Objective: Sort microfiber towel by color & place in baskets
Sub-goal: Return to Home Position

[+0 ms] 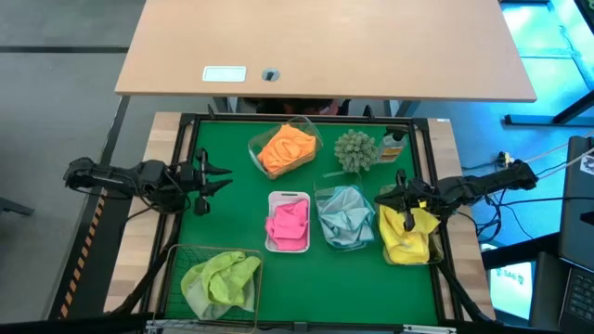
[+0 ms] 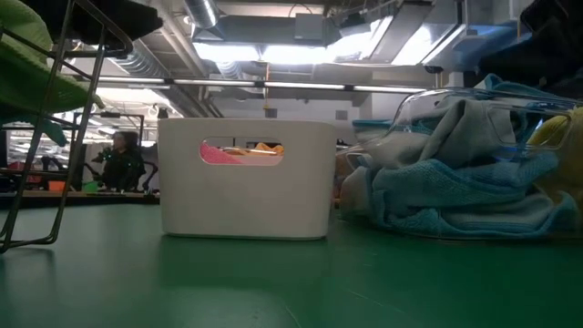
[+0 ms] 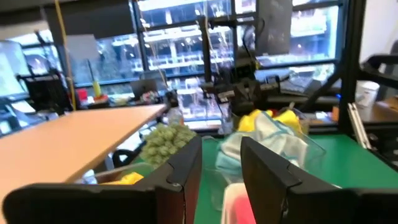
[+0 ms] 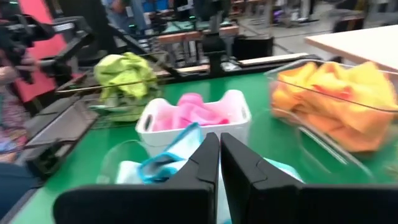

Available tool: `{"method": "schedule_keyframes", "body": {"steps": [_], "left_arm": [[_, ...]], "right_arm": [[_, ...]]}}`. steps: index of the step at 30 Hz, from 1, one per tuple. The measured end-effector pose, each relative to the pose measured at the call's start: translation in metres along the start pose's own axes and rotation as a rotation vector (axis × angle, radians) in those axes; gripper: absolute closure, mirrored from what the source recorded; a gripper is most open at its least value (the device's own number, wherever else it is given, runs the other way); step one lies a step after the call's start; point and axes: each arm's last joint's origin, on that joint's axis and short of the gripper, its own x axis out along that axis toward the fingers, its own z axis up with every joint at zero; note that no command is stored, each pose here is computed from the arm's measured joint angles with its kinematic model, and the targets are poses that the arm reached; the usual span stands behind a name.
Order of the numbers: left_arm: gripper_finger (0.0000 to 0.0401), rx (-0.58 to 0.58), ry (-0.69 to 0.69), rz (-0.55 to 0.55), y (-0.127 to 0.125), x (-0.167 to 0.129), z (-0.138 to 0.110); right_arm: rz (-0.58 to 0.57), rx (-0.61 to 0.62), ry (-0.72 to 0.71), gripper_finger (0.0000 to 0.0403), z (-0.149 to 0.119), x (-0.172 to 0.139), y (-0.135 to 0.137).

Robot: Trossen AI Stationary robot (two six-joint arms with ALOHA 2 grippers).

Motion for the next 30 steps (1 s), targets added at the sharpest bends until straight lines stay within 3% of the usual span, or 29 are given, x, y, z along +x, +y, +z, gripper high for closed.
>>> {"method": "schedule_keyframes", "body": {"steps": [5,14,24,30], "left_arm": [[0.0296,0.011,-0.044,0.015,0.007,-0.01,0.0],[0.0296,-0.04,0.04,0.011,0.012,-0.023,-0.011],[0.0296,-0.062,0.045,-0.045,0.01,-0.024,-0.013],[0.0296,-0.115,0.047,-0.083,0.005,-0.018,-0.04]], "right_arm": [[0.024,-0.016,-0.029,0.0386,-0.004,-0.005,-0.001],[0.067,-0.013,-0.063,0.0386,-0.004,-0.017,-0.004],[0.068,-0.009,-0.047,0.0386,-0.005,-0.017,-0.004],[0.069,0.016,-0.045,0.0386,-0.006,-0.017,-0.004]]}}
